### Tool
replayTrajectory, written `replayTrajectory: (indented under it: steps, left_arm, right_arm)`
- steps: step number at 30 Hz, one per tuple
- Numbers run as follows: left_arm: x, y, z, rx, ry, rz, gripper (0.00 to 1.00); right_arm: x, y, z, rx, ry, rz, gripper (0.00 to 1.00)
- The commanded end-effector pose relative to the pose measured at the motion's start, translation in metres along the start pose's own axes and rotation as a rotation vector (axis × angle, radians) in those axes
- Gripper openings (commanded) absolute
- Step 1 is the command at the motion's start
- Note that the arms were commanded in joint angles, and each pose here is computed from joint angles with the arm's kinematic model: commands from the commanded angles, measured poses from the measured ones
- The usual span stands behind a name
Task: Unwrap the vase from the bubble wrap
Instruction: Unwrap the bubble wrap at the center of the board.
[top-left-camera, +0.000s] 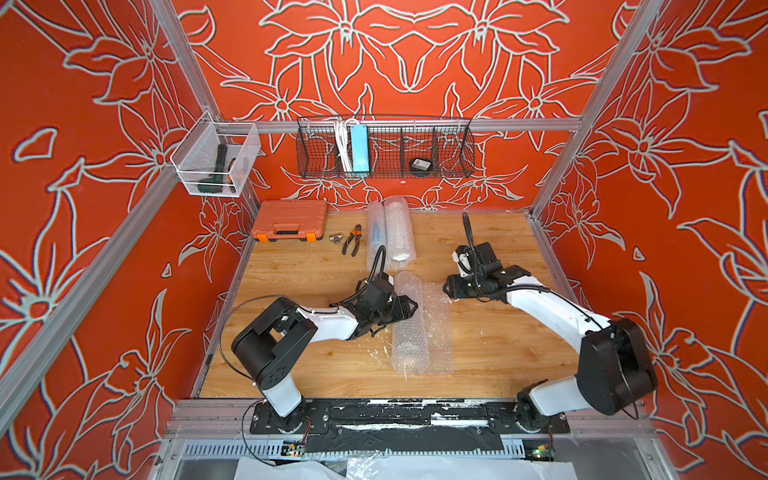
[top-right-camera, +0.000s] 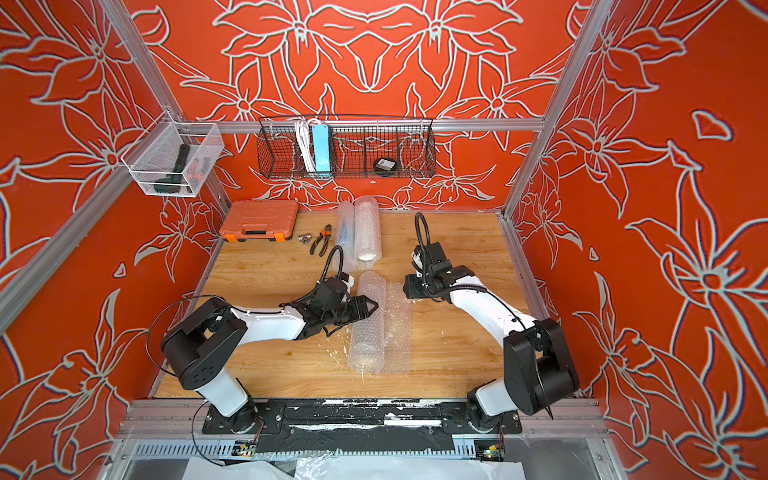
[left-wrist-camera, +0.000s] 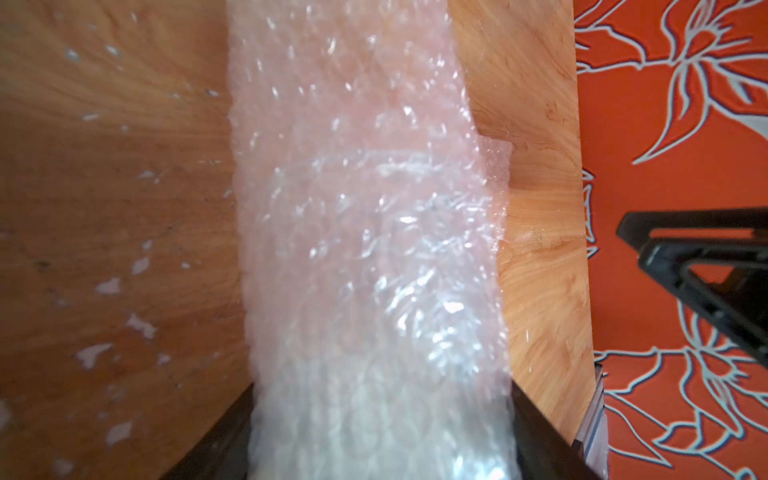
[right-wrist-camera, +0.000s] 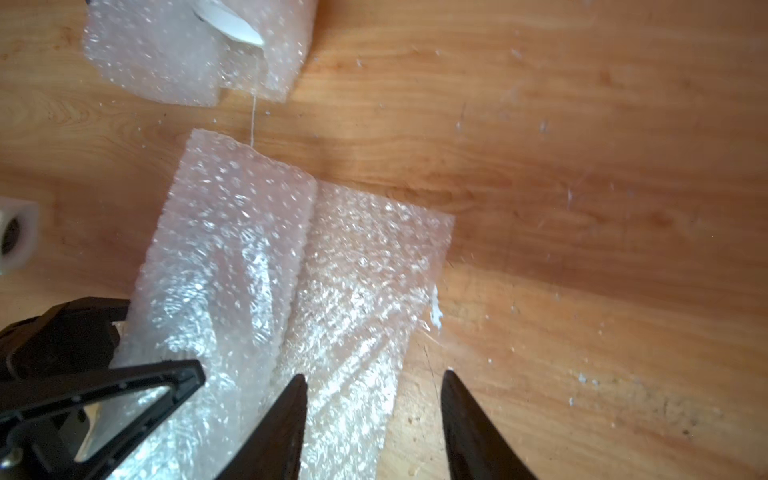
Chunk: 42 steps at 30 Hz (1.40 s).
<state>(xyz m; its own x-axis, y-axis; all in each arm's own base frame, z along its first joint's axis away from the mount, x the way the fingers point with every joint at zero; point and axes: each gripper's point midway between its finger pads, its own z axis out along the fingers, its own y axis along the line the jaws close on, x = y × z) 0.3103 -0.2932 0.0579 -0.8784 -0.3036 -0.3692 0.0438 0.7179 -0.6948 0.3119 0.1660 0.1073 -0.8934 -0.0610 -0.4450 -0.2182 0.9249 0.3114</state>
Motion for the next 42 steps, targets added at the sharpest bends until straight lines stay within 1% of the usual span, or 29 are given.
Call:
replayTrajectory:
  steps: [1,6,16,20,23,30,32,38,40,42]
  left_arm:
    - [0.014,0.023,-0.002,-0.083,0.031,-0.02,0.64]
    - [0.015,0.023,-0.002,-0.08,0.031,-0.022,0.64]
    - [0.014,0.016,-0.005,-0.057,0.037,0.008,0.64]
    - [0.014,0.013,-0.005,-0.049,0.044,0.025,0.64]
    - [0.013,0.011,-0.005,-0.045,0.048,0.036,0.64]
    - [0.012,0.008,-0.006,-0.039,0.043,0.04,0.64]
    - [0.012,0.008,-0.006,-0.037,0.045,0.041,0.64]
    - [0.009,0.001,-0.01,-0.021,0.037,0.066,0.65]
    - [0.008,-0.002,-0.013,-0.016,0.039,0.092,0.68]
    - [0.005,-0.006,-0.016,-0.016,0.038,0.121,0.72]
  right_arm:
    - [0.019,0.009,-0.002,-0.097,0.049,0.061,0.51]
    - [0.036,0.01,0.007,-0.181,0.077,0.116,0.47]
    - [0.064,-0.002,0.03,-0.174,0.148,0.159,0.45]
    - [0.069,-0.006,0.039,-0.17,0.16,0.171,0.44]
    - [0.071,-0.003,0.045,-0.196,0.171,0.183,0.43]
    - [0.077,-0.003,0.056,-0.217,0.189,0.21,0.38]
    - [0.078,-0.003,0.059,-0.222,0.193,0.213,0.34]
    - [0.072,0.002,0.06,-0.256,0.177,0.217,0.05]
    - [0.068,0.005,0.057,-0.263,0.164,0.211,0.01]
    - [0.061,0.007,0.052,-0.269,0.146,0.202,0.0]
